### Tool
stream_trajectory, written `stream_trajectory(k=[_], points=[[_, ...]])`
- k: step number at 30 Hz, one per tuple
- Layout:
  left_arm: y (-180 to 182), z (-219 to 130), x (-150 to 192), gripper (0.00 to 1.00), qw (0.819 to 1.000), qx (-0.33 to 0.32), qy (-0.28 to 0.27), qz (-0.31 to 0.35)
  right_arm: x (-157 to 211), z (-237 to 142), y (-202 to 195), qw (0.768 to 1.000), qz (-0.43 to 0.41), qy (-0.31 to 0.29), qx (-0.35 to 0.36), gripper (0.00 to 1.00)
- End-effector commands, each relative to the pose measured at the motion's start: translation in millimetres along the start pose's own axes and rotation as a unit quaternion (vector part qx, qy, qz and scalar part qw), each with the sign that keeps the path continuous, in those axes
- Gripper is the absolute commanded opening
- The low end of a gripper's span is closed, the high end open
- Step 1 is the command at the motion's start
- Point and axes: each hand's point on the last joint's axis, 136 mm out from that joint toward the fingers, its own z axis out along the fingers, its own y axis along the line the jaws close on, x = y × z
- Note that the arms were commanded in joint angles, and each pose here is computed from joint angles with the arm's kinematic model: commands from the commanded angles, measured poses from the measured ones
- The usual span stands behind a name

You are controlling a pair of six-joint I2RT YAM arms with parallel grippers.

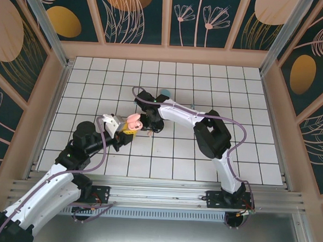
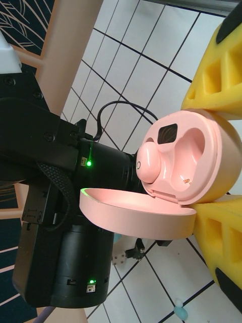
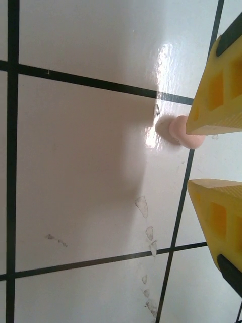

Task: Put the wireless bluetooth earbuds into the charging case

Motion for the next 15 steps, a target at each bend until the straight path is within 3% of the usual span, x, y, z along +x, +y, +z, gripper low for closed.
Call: stream_trajectory(k=[1, 15], points=[[-2, -2, -5, 0.09, 1.0, 0.004, -0.009, 0.006, 6, -8, -8, 1.0, 0.022, 0.002, 0.012, 0.3], [-3, -3, -3, 0.09, 1.0, 0.006, -0.007, 0.005, 16, 12, -9, 0.999, 0.03, 0.03, 0.013, 0.29]])
